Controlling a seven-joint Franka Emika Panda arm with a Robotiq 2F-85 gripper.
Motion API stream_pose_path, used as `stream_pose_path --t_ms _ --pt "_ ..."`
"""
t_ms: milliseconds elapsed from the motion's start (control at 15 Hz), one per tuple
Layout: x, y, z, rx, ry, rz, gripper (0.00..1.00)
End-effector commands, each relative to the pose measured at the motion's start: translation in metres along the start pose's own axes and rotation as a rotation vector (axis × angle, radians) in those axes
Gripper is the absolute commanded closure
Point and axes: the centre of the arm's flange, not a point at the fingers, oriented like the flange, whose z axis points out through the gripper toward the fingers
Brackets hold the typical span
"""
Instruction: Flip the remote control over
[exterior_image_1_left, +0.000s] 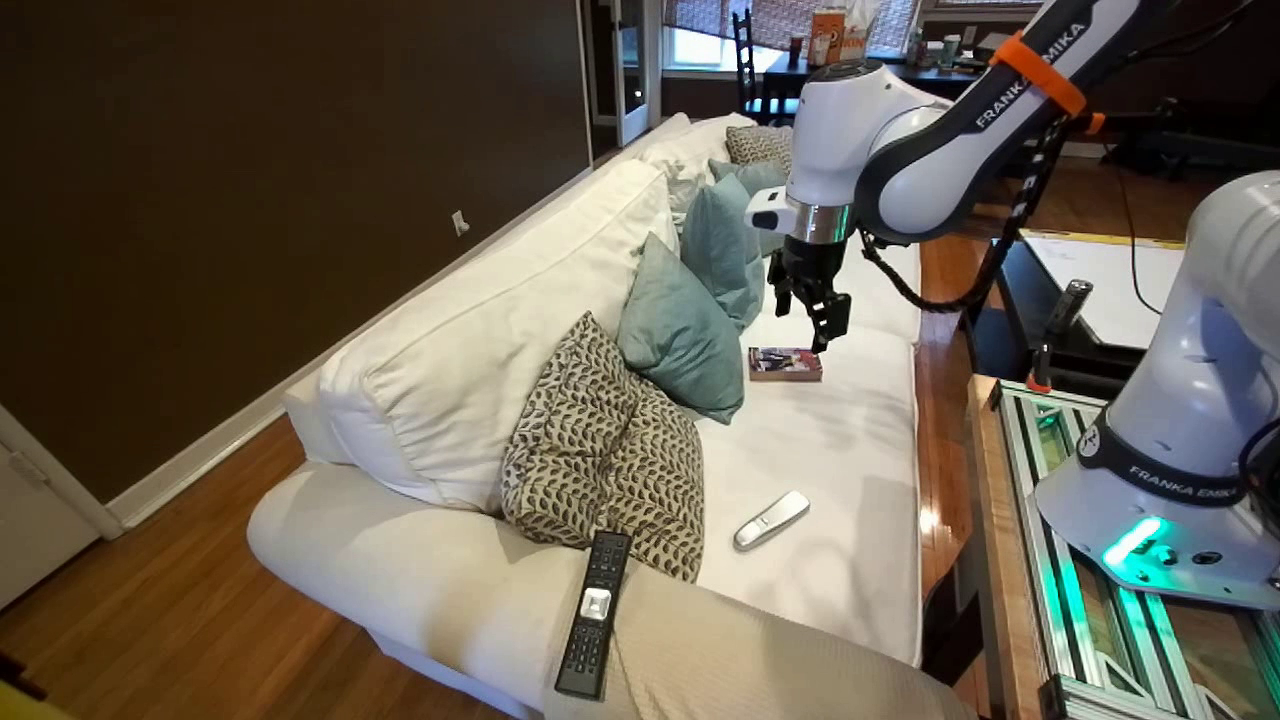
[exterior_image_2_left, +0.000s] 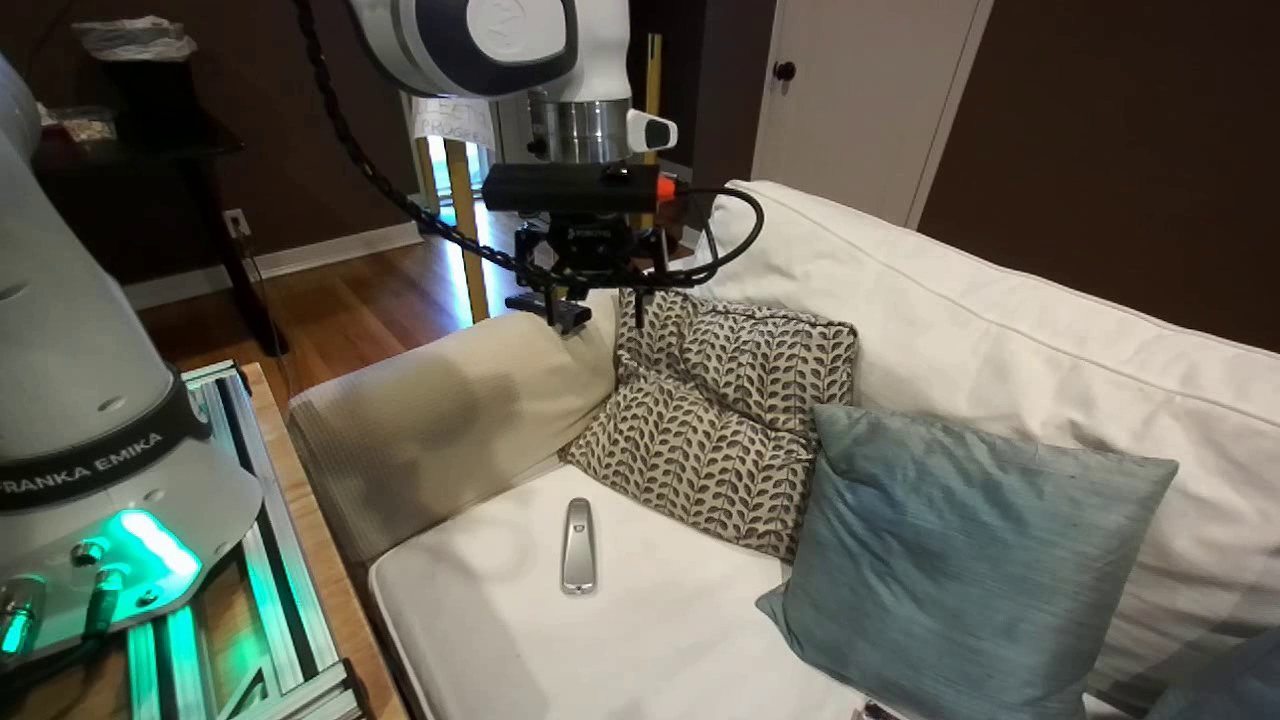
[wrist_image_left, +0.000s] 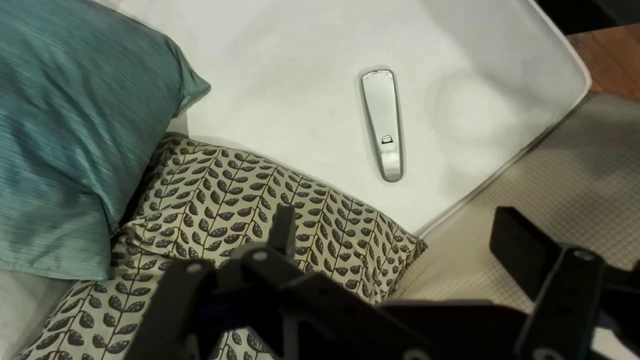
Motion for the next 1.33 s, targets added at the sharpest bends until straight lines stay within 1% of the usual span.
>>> stream_pose_path --t_ms 0,200,400,667,800,933,1067,1267 --pt "-0.007 0.004 0.025 0.015 -0.012 -0.029 0.00" --pt "-0.004 -0.008 0.055 0.036 -0.020 -0.092 0.00" --pt "0.006 -0.021 0.085 0.044 -0.018 -0.158 0.00" --pt "0.035 -0.033 0.130 0.032 -0.012 -0.233 0.00" --pt "0.052 -0.039 0.152 0.041 -0.012 -0.277 0.00" --pt "0.068 -0.048 0.170 0.079 -0.010 -0.305 0.00" --pt "0.082 -0.054 0.190 0.105 -0.039 -0.305 0.00" --pt "0.101 -0.059 0.218 0.157 -0.072 -0.341 0.00"
